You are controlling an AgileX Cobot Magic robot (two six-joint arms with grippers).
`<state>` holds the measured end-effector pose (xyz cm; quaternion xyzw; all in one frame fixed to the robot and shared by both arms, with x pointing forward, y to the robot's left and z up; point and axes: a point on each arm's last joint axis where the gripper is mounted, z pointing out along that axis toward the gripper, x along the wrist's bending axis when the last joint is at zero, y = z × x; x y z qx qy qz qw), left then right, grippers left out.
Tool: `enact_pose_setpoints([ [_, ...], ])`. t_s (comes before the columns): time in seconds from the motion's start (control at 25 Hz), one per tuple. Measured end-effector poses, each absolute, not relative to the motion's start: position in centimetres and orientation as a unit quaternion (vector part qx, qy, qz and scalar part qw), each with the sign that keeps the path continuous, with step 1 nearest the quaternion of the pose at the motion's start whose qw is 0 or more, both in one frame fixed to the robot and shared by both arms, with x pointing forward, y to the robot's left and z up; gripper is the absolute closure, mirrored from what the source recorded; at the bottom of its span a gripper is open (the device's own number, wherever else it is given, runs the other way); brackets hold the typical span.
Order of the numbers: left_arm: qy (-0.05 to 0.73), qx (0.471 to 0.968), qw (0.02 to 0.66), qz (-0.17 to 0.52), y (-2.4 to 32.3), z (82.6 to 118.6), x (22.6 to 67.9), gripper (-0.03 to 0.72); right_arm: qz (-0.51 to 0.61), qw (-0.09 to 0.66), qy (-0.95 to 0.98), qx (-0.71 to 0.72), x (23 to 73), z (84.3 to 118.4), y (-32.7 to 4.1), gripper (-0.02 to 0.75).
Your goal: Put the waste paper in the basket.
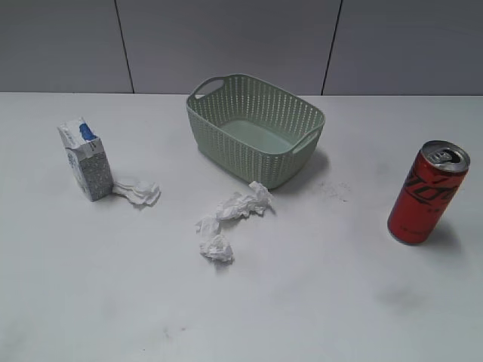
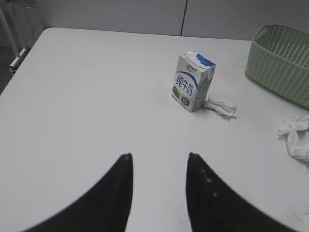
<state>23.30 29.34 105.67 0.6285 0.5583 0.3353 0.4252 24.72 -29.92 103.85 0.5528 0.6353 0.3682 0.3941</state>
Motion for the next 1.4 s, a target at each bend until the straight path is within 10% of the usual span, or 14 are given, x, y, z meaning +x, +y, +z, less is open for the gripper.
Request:
enact_pose_setpoints([
  [1.4, 0.558, 0.629, 0.426, 0.334, 29.32, 105.67, 23.3, 0.421, 0.368, 0.394, 0.635, 0.553, 24.72, 103.85, -29.92, 0.154],
])
